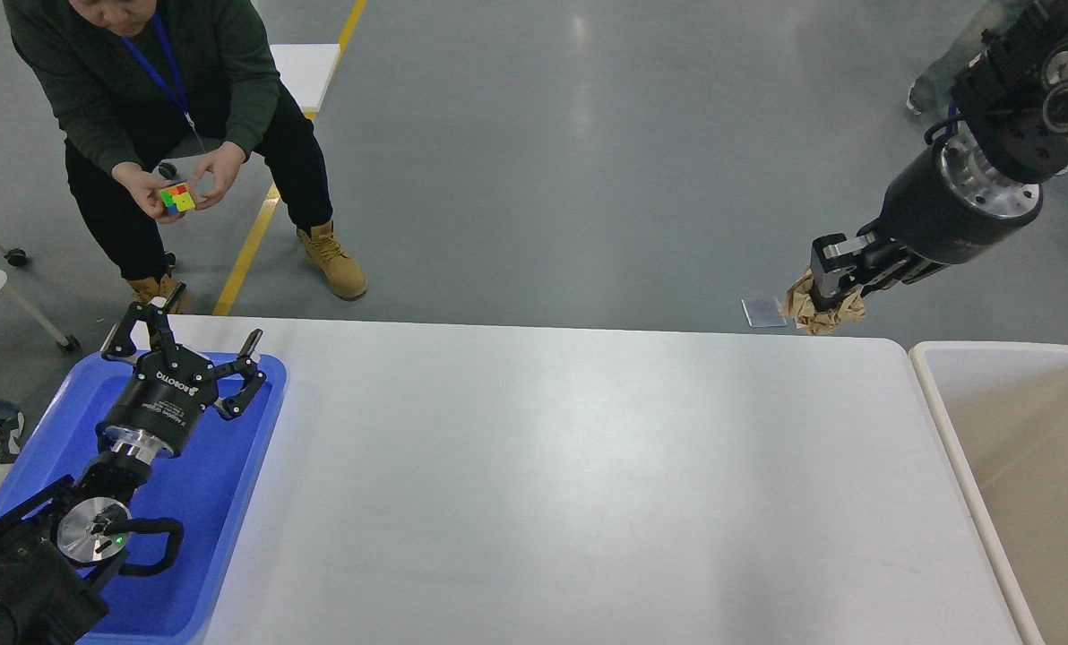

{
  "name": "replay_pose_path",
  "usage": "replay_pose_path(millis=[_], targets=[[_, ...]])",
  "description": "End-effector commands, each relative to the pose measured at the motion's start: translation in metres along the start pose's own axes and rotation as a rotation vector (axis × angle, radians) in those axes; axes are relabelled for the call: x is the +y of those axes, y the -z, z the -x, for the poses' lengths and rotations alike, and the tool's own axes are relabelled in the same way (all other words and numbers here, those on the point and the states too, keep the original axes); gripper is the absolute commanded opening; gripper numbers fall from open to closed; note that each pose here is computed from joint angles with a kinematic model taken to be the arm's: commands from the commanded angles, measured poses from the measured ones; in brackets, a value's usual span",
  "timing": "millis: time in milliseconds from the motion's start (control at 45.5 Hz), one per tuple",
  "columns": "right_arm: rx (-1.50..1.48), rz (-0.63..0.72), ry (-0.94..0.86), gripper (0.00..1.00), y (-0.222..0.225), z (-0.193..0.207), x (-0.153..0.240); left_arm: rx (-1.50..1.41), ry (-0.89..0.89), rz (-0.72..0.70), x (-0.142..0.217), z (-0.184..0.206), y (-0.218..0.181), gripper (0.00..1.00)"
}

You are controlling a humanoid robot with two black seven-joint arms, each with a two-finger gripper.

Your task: Tidy desktop

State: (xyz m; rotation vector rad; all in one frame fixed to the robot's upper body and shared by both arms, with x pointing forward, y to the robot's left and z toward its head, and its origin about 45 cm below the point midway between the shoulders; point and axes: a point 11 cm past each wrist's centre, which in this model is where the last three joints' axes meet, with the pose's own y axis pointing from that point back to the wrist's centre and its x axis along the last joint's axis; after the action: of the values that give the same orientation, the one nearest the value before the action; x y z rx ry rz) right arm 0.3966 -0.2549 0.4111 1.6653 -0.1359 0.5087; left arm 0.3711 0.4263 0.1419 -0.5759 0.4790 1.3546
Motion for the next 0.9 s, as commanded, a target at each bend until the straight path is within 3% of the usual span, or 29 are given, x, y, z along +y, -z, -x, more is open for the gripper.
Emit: replay_pose_path(millis=[0,110,373,593,878], targets=[[-0.009,0.016,0.004,0.0,-0.014,0.005,0.002,0.0,0.0,0.0,0.0,0.0,0.0,0.99],[-0.053,0.037,0.007,0.0,-0.043,0.016,-0.003,0.0,0.0,0.0,0.0,0.0,0.0,0.99],[-0.283,0.163,-0.062,0.0,-0.158,0.044,0.002,0.0,0.0,0.0,0.0,0.0,0.0,0.99],[-0.496,0.324,-0.09,0.0,-0.256,0.095,0.003,0.0,0.0,0.0,0.0,0.0,0.0,0.99],[-0.607,0.432,-0.107,0.0,-0.308,0.145,-0.007,0.0,0.0,0.0,0.0,0.0,0.0,0.99]])
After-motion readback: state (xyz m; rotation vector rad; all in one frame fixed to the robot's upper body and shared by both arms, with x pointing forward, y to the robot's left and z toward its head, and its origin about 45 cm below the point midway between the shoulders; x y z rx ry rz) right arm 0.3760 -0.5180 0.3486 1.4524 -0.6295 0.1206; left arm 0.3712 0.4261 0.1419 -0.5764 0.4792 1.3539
